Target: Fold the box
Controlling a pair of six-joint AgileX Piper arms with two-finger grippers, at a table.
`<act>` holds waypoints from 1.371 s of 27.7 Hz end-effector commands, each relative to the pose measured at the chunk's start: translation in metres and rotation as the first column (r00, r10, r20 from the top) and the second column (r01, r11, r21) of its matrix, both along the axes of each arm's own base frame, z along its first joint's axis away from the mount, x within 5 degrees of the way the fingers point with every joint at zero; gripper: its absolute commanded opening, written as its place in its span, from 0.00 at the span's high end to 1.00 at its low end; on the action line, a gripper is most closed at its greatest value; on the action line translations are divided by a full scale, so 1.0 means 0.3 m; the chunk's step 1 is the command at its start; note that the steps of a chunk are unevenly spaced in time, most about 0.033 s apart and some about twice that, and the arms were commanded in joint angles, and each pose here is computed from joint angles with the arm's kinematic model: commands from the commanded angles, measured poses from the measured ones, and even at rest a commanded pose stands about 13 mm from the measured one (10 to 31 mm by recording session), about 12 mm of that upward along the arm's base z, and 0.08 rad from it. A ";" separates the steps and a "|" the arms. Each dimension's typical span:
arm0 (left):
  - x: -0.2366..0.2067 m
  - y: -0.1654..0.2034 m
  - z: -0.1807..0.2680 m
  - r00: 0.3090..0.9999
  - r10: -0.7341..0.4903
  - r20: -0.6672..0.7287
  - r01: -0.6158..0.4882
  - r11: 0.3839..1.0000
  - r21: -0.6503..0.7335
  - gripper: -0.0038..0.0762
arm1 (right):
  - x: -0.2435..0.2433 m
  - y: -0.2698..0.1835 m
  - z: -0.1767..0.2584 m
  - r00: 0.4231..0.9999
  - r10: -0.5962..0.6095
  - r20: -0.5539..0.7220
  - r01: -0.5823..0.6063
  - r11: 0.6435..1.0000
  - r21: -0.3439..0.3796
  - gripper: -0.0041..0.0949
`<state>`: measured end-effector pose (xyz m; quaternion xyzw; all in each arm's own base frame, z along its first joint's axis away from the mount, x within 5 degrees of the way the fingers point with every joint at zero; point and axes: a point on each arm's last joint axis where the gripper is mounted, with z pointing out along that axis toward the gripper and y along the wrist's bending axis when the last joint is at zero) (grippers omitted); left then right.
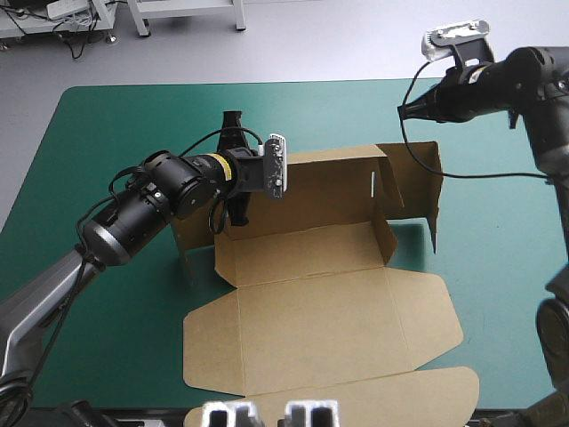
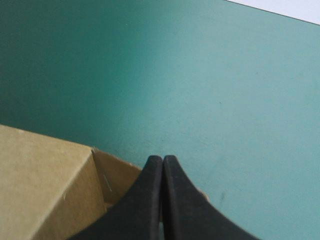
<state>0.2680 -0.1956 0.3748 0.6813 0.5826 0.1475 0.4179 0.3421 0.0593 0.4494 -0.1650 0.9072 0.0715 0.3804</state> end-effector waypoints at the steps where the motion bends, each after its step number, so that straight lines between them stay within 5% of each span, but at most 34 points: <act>1: -0.015 0.010 0.075 0.985 -0.026 0.172 0.036 0.998 -0.056 0.96 | 0.073 0.004 0.034 0.999 0.009 0.052 -0.016 0.992 0.126 0.98; 4: -0.016 0.012 0.038 0.984 -0.037 0.175 0.043 0.999 -0.031 0.97 | 0.159 -0.002 -0.020 1.000 0.011 -0.007 -0.010 0.980 0.200 0.98; 17: -0.040 0.022 -0.006 0.961 -0.079 0.266 0.094 0.995 -0.041 0.96 | 0.274 -0.044 -0.203 0.986 -0.026 -0.167 0.062 0.975 0.215 0.98; 25: -0.038 0.020 -0.001 0.958 -0.073 0.278 0.093 0.994 -0.057 0.96 | 0.237 -0.014 -0.290 0.949 0.079 -0.305 0.006 0.964 0.266 0.98; 38: -0.037 0.026 -0.011 0.967 -0.057 0.247 0.071 0.996 -0.049 0.96 | 0.022 -0.011 -0.375 0.927 0.185 -0.327 -0.127 0.973 0.193 0.98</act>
